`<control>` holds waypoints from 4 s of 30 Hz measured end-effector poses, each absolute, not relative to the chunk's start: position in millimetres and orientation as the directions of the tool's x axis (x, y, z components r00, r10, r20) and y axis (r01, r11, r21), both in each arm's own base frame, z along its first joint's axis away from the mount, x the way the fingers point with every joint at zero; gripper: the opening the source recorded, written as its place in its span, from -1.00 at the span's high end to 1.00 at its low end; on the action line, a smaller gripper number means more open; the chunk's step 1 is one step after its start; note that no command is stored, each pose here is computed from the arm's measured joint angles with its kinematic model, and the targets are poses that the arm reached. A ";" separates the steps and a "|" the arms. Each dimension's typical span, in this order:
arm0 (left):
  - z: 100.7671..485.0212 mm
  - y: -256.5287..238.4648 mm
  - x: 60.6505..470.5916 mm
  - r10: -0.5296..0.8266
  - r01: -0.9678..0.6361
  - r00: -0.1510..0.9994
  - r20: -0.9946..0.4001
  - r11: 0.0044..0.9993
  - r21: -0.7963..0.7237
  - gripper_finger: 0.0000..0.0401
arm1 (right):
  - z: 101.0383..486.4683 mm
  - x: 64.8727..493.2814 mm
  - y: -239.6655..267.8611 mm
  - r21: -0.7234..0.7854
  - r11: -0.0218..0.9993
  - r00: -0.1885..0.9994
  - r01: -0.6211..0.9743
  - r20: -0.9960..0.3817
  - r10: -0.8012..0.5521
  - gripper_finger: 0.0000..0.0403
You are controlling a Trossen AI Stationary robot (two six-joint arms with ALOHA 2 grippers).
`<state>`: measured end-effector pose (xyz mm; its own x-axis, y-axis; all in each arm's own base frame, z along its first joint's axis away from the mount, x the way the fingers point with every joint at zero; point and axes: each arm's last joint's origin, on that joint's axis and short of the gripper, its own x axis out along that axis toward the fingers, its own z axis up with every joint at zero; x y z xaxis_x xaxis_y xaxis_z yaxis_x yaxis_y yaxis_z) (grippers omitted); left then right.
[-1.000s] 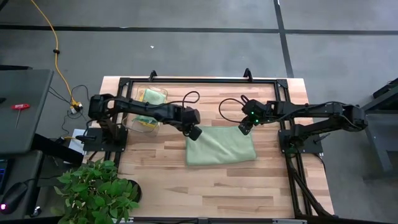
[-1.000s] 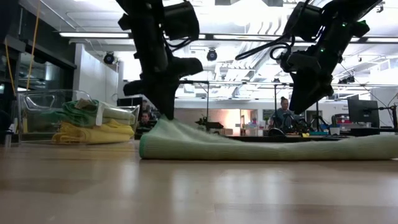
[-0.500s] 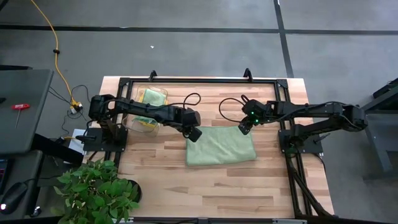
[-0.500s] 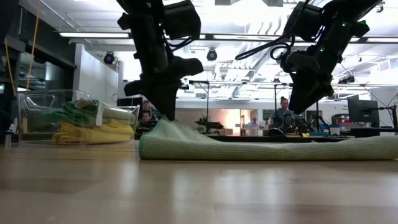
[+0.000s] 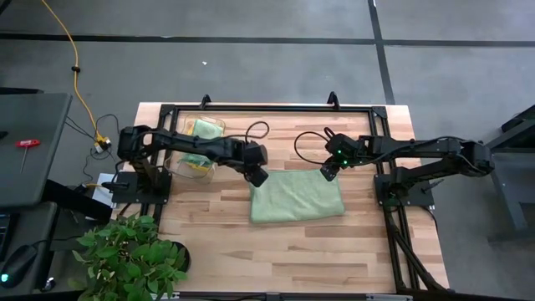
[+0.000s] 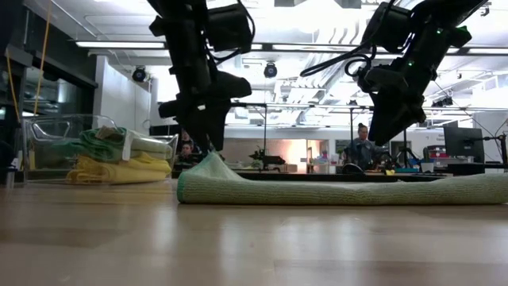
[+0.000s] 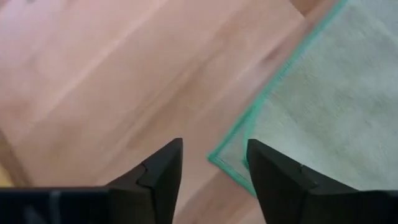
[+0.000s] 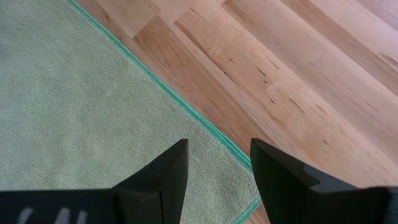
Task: Fold microfiber towels
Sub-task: Fold the green towel
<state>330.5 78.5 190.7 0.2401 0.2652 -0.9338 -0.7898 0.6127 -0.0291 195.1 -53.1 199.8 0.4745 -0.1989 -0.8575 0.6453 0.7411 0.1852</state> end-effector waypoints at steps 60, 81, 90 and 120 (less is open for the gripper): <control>184.0 83.8 296.0 -0.278 -0.584 0.513 -0.812 0.581 -0.567 1.00 | 200.3 195.6 -54.2 0.183 0.713 0.473 0.677 -0.850 -0.231 0.18; 215.8 40.8 322.3 0.059 -0.438 0.720 -0.692 0.811 -0.387 1.00 | 200.7 198.2 -47.7 0.337 0.712 0.528 0.616 -0.847 -0.056 0.18; 212.8 -32.2 327.0 0.058 -0.197 0.732 -0.678 0.972 -0.129 0.99 | 203.1 206.5 -13.6 0.387 0.839 0.565 0.383 -0.816 0.119 0.18; 128.2 -84.0 342.2 0.026 -0.111 0.443 -0.896 0.994 -0.026 0.00 | 202.6 206.2 17.3 0.294 0.897 0.555 0.329 -0.829 0.068 0.18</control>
